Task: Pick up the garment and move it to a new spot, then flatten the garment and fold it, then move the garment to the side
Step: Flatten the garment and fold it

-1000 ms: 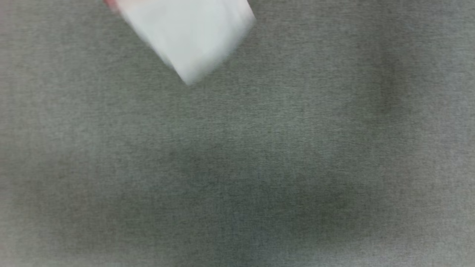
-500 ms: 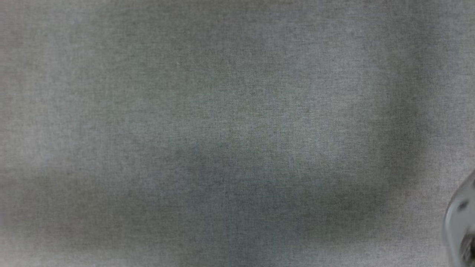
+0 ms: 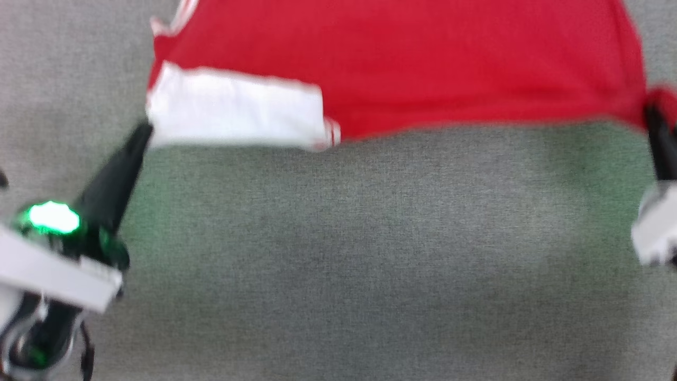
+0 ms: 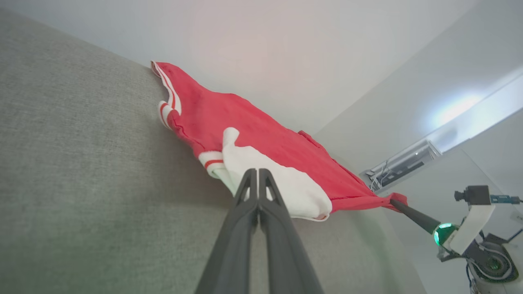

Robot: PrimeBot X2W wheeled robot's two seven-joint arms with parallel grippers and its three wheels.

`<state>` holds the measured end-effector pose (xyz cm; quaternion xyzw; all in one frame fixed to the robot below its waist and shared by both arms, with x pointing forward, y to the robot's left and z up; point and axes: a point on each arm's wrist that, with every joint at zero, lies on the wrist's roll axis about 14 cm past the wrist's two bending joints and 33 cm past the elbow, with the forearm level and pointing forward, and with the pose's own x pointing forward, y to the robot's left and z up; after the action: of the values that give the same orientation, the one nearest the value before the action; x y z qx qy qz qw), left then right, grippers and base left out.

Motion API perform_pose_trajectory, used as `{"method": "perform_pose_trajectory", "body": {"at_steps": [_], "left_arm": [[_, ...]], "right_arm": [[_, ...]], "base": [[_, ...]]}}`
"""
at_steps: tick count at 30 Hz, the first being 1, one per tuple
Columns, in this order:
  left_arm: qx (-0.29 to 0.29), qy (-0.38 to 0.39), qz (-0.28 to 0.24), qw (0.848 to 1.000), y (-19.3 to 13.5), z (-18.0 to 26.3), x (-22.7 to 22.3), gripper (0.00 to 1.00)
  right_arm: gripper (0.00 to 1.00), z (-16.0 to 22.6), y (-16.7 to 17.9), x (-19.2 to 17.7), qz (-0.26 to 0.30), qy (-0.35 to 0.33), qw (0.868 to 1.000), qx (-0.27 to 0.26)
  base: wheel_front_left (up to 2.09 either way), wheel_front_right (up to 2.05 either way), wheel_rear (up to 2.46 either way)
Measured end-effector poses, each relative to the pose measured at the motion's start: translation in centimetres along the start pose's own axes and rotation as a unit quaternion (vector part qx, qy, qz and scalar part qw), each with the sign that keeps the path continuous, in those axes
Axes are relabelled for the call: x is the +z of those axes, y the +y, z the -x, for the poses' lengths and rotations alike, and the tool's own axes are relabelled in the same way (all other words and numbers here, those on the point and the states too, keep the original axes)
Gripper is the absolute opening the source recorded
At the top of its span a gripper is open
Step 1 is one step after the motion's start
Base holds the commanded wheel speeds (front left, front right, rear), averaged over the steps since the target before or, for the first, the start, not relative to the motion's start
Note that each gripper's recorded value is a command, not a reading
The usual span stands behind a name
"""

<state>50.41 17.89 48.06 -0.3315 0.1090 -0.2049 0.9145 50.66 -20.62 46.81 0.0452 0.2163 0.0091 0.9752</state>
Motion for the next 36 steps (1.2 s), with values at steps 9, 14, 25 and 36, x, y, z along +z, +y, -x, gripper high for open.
{"method": "perform_pose_trajectory", "body": {"at_steps": [9, 14, 25, 36], "left_arm": [[0.018, 0.038, -0.002, 0.999, -1.3, 6.1, -3.2, 0.0], [0.039, 0.033, 0.02, 0.999, -1.7, 8.5, -3.7, 0.0], [-0.038, 0.031, -0.035, 0.998, -4.6, 6.1, -1.3, 0.0], [-0.078, 0.024, -0.113, 0.99, -3.1, -1.9, 2.6, 0.0]], "right_arm": [[0.0, 7.2, -0.5, -3.5, -0.028, 0.052, 0.998, 0.004], [0.0, 9.9, -1.2, -4.9, -0.045, 0.071, 0.996, -0.004], [0.0, 9.0, -1.3, -3.3, -0.039, 0.043, 0.998, -0.006], [0.0, 2.2, -1.5, 0.4, -0.027, 0.005, 1.0, -0.005]], "base": [[0.0, 0.0, 0.0], [0.0, 0.0, 0.0], [0.0, 0.0, 0.0], [0.0, 0.0, 0.0]]}}
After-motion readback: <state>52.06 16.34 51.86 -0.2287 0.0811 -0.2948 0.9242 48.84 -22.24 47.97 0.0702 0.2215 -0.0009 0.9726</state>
